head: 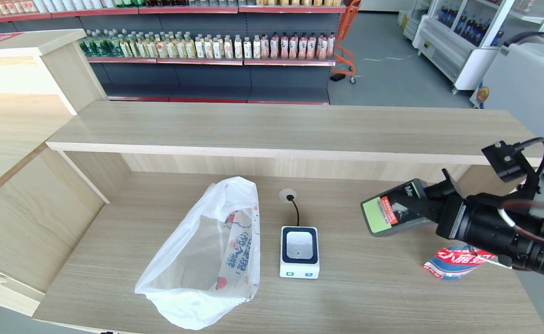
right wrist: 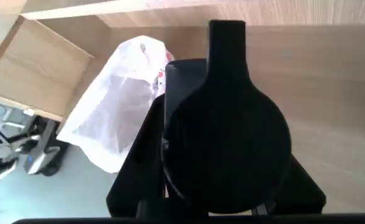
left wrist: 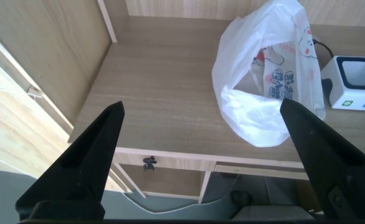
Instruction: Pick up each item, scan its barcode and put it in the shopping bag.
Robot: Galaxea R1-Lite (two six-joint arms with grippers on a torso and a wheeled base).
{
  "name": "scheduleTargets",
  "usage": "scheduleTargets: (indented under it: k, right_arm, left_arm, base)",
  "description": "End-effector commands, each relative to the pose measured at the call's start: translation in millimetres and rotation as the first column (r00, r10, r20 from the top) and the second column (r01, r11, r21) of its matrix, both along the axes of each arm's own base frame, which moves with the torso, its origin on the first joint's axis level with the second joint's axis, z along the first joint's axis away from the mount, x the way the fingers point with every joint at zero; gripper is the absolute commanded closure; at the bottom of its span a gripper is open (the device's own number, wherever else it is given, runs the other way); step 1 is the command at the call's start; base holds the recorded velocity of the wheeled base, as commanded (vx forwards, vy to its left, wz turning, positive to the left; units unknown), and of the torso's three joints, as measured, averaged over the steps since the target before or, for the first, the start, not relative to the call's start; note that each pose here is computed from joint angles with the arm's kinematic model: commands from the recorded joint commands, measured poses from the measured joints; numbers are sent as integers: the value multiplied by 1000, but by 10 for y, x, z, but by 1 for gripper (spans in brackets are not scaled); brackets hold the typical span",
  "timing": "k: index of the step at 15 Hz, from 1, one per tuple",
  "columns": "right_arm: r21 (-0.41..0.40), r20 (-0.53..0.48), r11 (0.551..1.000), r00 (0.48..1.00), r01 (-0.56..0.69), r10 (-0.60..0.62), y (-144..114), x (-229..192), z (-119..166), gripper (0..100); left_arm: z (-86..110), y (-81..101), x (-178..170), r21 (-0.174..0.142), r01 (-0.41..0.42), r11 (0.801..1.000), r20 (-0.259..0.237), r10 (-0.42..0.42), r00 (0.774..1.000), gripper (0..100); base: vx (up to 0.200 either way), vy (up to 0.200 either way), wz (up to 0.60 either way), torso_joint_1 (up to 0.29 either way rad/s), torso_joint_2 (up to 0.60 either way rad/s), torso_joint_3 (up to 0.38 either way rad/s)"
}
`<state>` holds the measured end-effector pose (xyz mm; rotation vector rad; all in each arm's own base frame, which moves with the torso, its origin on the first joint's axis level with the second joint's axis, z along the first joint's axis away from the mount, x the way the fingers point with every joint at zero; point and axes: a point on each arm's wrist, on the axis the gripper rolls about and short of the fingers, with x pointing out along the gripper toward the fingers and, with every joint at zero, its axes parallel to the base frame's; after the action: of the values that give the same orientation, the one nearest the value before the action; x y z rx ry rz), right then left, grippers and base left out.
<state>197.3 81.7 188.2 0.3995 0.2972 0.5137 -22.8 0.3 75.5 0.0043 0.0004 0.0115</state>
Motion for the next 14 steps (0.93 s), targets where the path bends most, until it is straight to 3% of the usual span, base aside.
scheduleTargets:
  k: [1,3,9,10,14]
  right_arm:
    - [102,-168,991,984,80,-62,-103,-213,-72,100]
    - [107,-247,990,967,90,-61,-109,-258,-162,100]
    - [108,-244,990,968,92,-64,-105,-237,-149,100]
    - [104,-251,990,966,95,-66,-114,-253,-172,100]
    - [90,-258,991,963,103,-77,-122,-254,-201,100]
  left_arm:
    - [0,0,0,0,-1,1000,0,1,1000,0]
    - [0,0,0,2,-1,1000,0,1,1000,0]
    - [0,0,0,0,-1,1000,0,1,1000,0]
    - [0,0,0,-13,-1,1000,1,1,1000,0]
    - [0,0,0,-17,-1,1000,1,1,1000,0]
  base:
    - [0,0,0,0,0,0]
    - [0,0,0,0,0,0]
    - [0,0,0,0,0,0]
    - [0,200,0,2,2,2]
    - [0,200,0,1,5,4]
